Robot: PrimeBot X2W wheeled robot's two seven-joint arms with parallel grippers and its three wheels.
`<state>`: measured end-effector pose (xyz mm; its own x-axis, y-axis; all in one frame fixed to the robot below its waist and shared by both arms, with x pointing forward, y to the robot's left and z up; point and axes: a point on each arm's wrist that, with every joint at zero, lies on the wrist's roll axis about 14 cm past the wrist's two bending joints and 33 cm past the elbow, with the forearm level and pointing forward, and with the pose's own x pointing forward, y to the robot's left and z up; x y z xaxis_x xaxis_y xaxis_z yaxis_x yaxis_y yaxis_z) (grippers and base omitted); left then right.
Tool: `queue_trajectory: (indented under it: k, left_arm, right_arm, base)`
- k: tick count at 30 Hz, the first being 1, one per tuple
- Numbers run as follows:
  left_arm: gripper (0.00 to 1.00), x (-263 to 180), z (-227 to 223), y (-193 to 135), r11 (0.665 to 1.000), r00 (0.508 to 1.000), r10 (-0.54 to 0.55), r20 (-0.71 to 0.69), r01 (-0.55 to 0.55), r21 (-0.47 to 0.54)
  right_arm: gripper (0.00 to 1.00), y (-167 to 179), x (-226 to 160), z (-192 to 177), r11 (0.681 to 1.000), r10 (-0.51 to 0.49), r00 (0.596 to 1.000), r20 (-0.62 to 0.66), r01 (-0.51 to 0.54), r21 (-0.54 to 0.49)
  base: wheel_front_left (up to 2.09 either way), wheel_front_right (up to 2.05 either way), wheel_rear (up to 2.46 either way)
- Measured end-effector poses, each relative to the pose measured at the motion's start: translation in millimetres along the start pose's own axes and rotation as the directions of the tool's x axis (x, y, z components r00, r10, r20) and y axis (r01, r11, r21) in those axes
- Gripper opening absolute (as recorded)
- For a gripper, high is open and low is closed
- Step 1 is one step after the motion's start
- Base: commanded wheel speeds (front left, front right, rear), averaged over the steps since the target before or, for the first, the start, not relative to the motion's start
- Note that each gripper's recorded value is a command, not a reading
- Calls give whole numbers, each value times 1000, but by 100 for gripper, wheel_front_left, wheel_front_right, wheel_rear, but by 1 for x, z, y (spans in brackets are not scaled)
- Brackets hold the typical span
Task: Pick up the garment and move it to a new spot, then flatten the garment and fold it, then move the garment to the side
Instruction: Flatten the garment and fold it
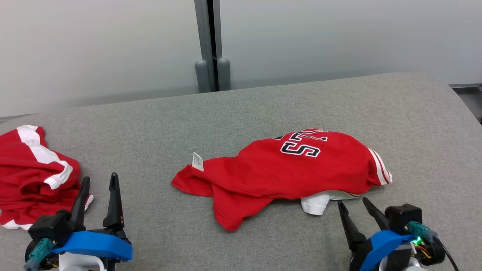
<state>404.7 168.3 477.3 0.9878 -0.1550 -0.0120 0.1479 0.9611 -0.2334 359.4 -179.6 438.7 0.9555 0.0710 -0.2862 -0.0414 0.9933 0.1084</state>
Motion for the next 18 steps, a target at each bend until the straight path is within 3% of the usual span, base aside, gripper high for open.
queue_trajectory:
  k: [5, 12, 13, 14, 15, 18]
  left_arm:
    - [100, 4, -7, 3, 1000, 1000, -2, -21, 2, 2]
    - [100, 9, -13, 22, 1000, 999, 30, -42, -30, 8]
    - [100, 9, -13, 25, 999, 998, 36, -44, -36, 10]
    - [100, 9, -13, 27, 999, 998, 42, -45, -42, 9]
    - [100, 9, -13, 29, 999, 998, 46, -45, -46, 7]
    - [100, 11, -14, 30, 999, 998, 51, -45, -51, 6]
  right_arm:
    - [100, 24, 25, -19, 996, 78, 993, -87, -75, 40]
    - [100, 32, 59, -48, 994, 105, 969, -224, -94, 60]
    - [85, 36, 61, -55, 993, 117, 959, -256, -104, 63]
    - [36, 42, 62, -60, 990, 136, 948, -287, -120, 71]
    - [0, 46, 63, -64, 988, 152, 937, -314, -136, 71]
    - [0, 53, 62, -67, 985, 172, 924, -343, -163, 55]
  base:
    - [0, 0, 0]
    - [0, 0, 0]
    - [0, 0, 0]
    - [0, 0, 0]
    - [0, 0, 0]
    - [0, 0, 0]
